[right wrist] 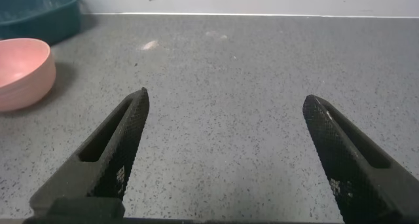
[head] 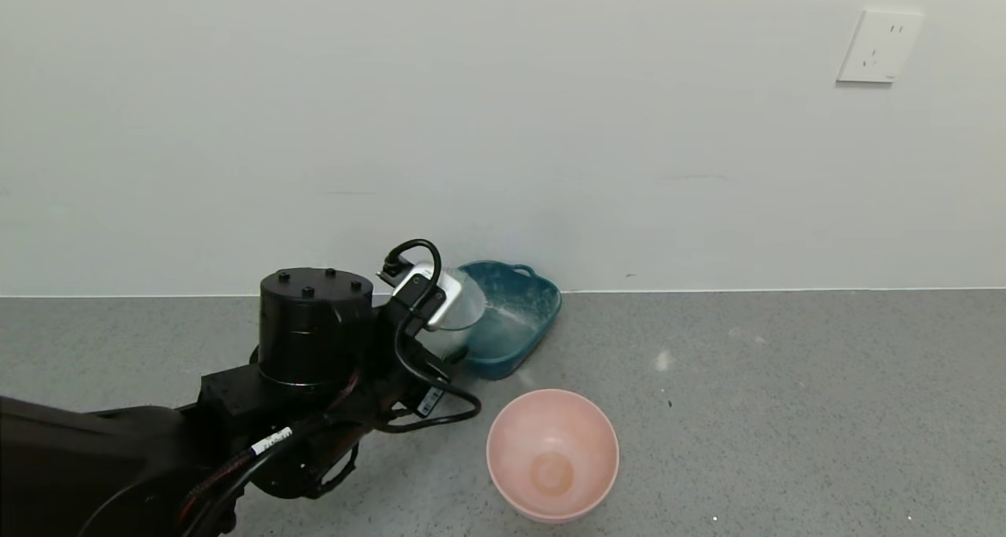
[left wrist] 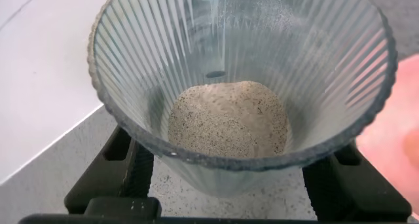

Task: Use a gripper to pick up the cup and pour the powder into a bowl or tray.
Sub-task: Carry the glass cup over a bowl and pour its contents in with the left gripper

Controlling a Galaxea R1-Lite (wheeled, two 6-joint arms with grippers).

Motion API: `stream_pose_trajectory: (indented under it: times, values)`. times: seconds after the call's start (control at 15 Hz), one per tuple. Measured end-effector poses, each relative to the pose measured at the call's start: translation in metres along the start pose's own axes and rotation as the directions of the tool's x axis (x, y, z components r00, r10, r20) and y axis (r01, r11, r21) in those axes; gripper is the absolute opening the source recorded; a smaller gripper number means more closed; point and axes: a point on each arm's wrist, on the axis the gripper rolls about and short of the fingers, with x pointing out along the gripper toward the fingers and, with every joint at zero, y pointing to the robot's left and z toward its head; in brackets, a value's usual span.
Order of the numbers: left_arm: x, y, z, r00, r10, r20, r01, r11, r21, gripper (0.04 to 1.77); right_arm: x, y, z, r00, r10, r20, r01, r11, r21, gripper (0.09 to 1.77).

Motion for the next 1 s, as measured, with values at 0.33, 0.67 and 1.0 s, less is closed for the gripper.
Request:
stream_pose_trajectory:
  times: [0.33, 0.67, 1.0]
  values:
    - [-0.008, -0.022, 0.007, 1.0, -0.018, 0.01, 0.016, 0.989, 0.148, 1.29, 0.0, 0.0, 0.0, 1.0, 0.0, 0.0, 0.0, 1.0, 0.0, 1.71]
    - [-0.007, -0.042, 0.007, 1.0, -0.005, -0.011, 0.008, 0.962, 0.273, 1.29, 0.0, 0.0, 0.0, 1.0, 0.0, 0.0, 0.0, 1.0, 0.0, 1.71]
    - [-0.006, -0.058, 0.005, 1.0, -0.021, -0.024, 0.029, 0.907, 0.42, 1.29, 0.0, 0.0, 0.0, 1.0, 0.0, 0.0, 0.0, 1.0, 0.0, 1.71]
